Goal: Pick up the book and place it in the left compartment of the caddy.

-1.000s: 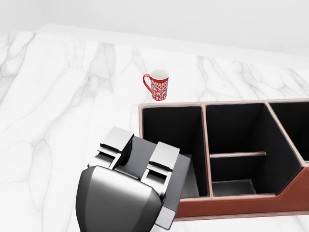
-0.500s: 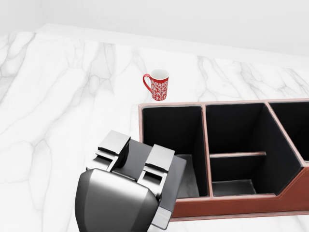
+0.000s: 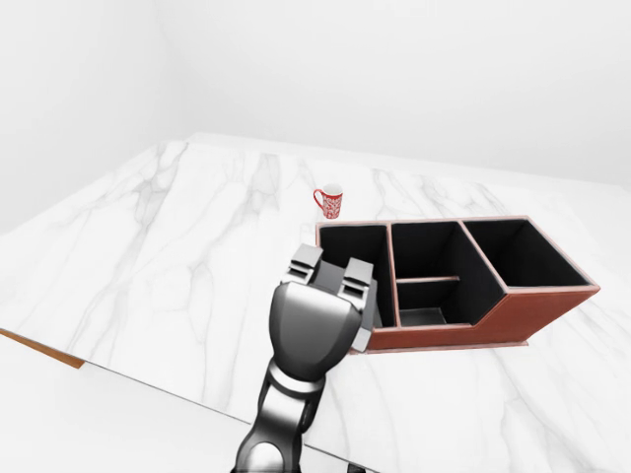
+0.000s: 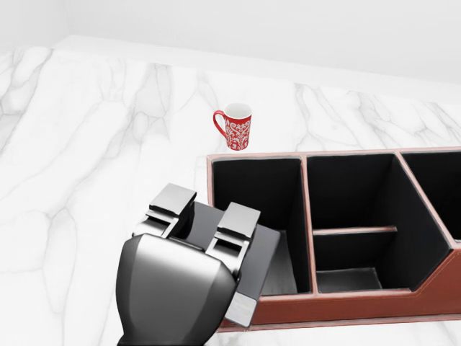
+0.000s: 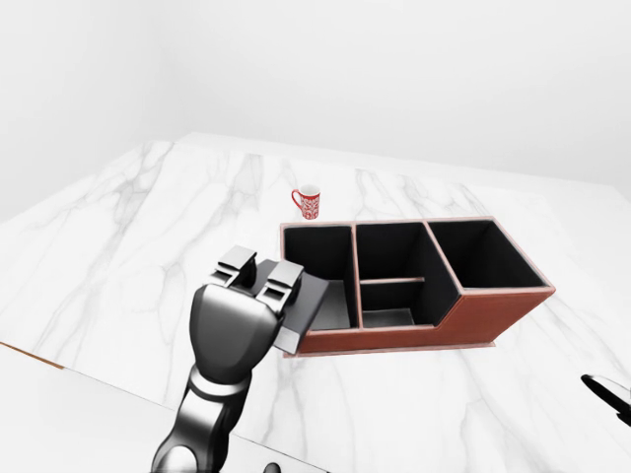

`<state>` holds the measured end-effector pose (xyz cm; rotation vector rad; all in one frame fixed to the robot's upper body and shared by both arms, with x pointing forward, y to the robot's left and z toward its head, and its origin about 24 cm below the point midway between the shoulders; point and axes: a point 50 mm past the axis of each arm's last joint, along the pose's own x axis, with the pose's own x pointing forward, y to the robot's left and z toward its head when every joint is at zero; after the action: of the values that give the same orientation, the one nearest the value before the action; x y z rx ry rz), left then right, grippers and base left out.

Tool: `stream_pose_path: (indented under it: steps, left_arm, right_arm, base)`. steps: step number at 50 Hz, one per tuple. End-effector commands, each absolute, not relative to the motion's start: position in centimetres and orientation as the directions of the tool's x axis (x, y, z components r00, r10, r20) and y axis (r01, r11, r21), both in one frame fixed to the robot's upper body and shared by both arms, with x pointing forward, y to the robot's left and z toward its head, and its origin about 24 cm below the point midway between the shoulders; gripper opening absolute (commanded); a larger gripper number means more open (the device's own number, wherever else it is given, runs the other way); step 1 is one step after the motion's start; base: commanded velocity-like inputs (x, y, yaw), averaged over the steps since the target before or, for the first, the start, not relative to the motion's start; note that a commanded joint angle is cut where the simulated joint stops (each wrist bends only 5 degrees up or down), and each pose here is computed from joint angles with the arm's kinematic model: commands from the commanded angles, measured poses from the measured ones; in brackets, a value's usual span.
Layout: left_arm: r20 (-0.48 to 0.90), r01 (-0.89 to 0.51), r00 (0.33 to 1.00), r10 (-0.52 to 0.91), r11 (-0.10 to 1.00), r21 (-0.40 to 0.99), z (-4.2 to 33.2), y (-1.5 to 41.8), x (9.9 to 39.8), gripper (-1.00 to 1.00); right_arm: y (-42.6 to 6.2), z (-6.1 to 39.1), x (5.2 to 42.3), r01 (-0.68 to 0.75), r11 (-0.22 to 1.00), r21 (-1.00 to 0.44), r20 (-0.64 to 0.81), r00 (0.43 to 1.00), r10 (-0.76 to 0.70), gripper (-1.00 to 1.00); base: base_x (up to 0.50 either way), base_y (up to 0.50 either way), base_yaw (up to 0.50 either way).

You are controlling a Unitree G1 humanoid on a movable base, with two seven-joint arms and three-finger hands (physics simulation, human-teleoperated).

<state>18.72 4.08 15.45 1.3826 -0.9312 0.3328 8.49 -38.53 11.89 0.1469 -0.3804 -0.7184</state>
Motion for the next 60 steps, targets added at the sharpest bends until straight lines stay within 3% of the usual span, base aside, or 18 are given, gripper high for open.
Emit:
stream_pose_path:
  steps: [1,32,33,60]
  left_arm:
    - [0.737,-0.691,0.605,-0.301,0.261,0.674,16.5,3.6,19.5,-1.0]
    - [0.664,-0.63,0.66,-0.352,0.221,0.744,16.0,1.8,22.9,-1.0]
    - [0.631,-0.6,0.681,-0.372,0.21,0.772,15.1,1.0,23.9,-1.0]
    - [0.542,-0.518,0.727,-0.421,0.182,0.836,12.7,-0.7,26.1,-1.0]
  right_arm:
    - [-38.5,11.8,8.6,0.612,0.747,0.26,0.284,0.691,-0.665,1.0]
    - [-38.6,11.5,8.7,0.612,0.746,0.262,0.274,0.694,-0.666,1.0]
    - [-38.6,11.6,8.6,0.613,0.746,0.26,0.277,0.693,-0.665,1.0]
    - [-38.6,11.6,8.6,0.613,0.749,0.252,0.274,0.697,-0.663,1.0]
  base:
    - [0.0,0.0,0.0]
    - [0.0,0.0,0.0]
    - [0.0,0.0,0.0]
    - [0.0,0.0,0.0]
